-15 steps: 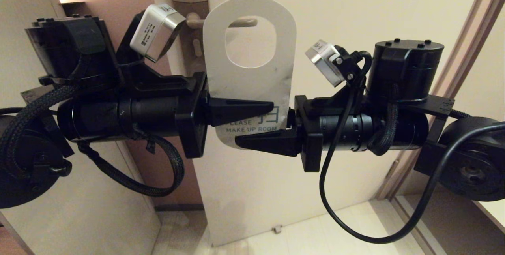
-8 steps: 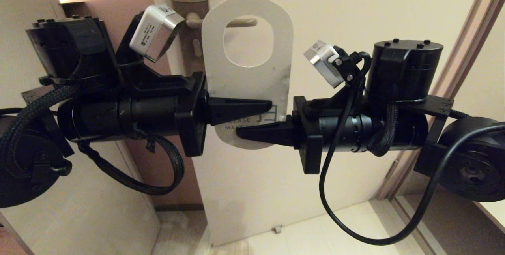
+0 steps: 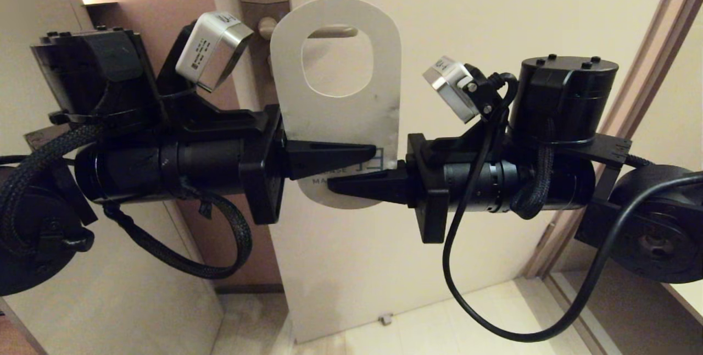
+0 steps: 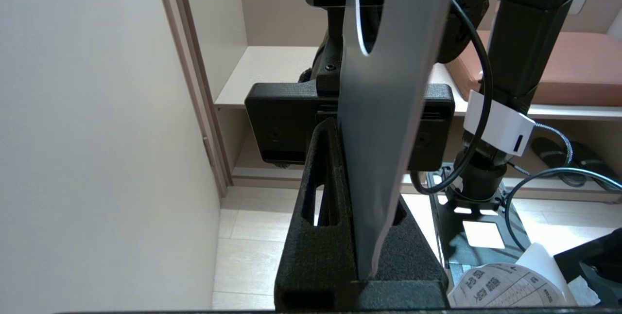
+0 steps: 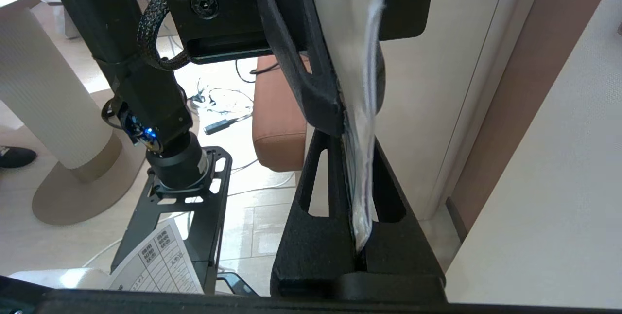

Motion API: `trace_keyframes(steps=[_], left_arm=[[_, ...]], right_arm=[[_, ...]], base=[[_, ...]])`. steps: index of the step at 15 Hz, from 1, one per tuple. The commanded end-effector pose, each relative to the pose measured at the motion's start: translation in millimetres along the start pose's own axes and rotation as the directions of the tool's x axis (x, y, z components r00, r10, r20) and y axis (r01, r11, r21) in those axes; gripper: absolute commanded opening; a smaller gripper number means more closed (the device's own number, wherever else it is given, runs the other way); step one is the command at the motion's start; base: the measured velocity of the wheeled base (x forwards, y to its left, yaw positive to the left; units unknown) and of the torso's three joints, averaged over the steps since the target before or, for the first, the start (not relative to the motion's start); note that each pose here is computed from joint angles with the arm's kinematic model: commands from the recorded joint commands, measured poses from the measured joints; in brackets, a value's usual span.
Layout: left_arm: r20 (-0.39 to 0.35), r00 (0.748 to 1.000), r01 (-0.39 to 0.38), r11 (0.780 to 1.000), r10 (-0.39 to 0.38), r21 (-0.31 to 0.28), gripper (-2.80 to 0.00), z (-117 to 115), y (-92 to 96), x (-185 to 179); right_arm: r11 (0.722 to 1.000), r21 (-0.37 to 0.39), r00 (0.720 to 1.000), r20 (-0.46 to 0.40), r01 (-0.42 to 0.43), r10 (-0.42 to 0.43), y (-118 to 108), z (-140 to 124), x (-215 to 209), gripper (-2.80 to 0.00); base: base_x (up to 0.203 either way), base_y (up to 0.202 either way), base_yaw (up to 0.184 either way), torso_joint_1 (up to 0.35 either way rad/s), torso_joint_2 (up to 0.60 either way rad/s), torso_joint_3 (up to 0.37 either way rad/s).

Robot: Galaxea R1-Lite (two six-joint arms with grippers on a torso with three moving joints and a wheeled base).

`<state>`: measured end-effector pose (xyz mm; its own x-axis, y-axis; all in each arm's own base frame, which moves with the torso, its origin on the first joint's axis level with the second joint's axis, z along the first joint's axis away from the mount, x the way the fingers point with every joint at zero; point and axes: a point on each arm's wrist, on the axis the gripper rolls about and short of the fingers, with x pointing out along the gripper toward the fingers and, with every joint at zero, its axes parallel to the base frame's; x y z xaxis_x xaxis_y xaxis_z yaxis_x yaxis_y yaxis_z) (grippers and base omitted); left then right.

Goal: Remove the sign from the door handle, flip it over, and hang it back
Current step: Hand it to the other hand

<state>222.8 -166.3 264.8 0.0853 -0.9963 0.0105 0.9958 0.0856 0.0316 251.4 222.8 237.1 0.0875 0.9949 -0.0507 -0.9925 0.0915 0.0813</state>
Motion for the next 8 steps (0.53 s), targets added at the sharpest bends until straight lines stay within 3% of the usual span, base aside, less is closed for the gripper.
trace_keyframes(steps=[1, 2, 8], left_arm=[[0.004, 1.000, 0.006, 1.000, -0.006, 0.005, -2.80, 1.0, -0.8, -0.7], [0.003, 1.000, 0.006, 1.000, -0.006, 0.004, 0.00, 0.8, -1.2, -1.0], [0.001, 1.000, 0.004, 1.000, -0.004, -0.004, 0.00, -0.3, -3.2, -3.1]], right_arm=[[1.000, 0.000, 1.000, 0.001, -0.005, 0.005, 0.1, -0.5, 0.5, -2.80], [1.000, 0.000, 1.000, 0.001, -0.005, 0.005, 0.1, -0.5, 0.5, -2.80], [1.000, 0.000, 1.000, 0.001, -0.005, 0.005, 0.1, -0.8, 0.4, -2.80]], base=[[0.000, 0.000, 0.000, 0.000, 0.00, 0.000], [0.000, 0.000, 0.000, 0.000, 0.00, 0.000], [0.000, 0.000, 0.000, 0.000, 0.00, 0.000]])
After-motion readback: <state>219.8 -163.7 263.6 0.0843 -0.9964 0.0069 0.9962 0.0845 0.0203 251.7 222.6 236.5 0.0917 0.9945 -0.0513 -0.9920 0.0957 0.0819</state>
